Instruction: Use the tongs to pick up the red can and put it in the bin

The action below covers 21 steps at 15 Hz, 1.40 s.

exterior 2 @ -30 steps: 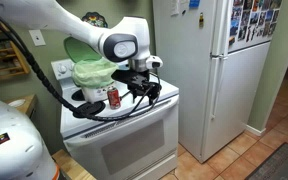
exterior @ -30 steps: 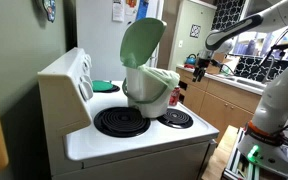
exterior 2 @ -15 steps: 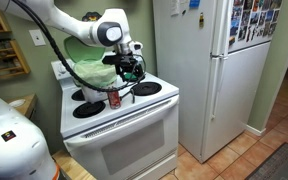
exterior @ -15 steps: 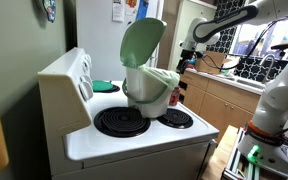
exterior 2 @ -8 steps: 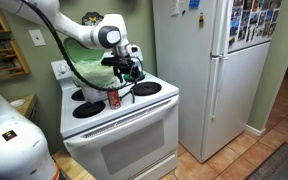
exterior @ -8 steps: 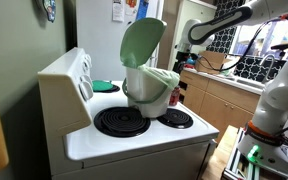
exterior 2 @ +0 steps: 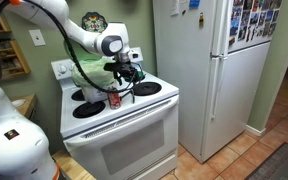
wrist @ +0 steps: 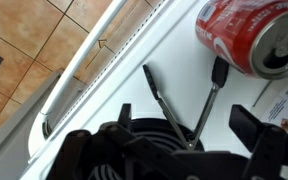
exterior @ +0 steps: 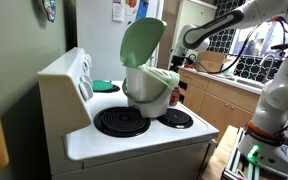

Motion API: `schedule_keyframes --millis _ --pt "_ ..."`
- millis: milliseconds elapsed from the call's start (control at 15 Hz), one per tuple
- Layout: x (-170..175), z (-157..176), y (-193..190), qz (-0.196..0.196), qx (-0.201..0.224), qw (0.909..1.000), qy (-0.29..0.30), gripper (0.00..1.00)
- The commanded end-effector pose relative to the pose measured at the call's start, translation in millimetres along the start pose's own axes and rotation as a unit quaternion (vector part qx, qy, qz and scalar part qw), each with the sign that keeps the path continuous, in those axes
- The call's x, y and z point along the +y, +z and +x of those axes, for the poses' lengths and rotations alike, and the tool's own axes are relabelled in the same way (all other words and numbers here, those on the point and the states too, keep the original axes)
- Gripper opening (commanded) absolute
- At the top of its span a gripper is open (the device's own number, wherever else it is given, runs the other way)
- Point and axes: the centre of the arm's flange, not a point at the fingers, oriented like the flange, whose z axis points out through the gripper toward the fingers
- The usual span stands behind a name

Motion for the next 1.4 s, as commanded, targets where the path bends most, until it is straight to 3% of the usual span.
schedule_keyframes --millis 0,133,267,333,800,867,1333 --pt "-6.4 24.1 35.2 0.001 -0.003 0.9996 -0.027 1.00" --pt "-15.1 36.5 47.1 -0.008 -0.008 0.9991 -0.041 1.00" --pt "-22.1 50.9 55.2 -0.022 0.018 0.9980 -0.056 1.00" --pt "-18.8 33.6 44.1 -0.010 0.004 0.9989 -0.045 1.00" --pt "-21.8 59.0 59.6 -0.011 0.022 0.9986 -0.048 1.00" --pt "-23.0 64.5 64.0 0.005 0.019 0.9985 -0.051 1.00" --pt "-30.8 89.6 99.8 -0.010 -0.020 0.9980 -0.059 1.00"
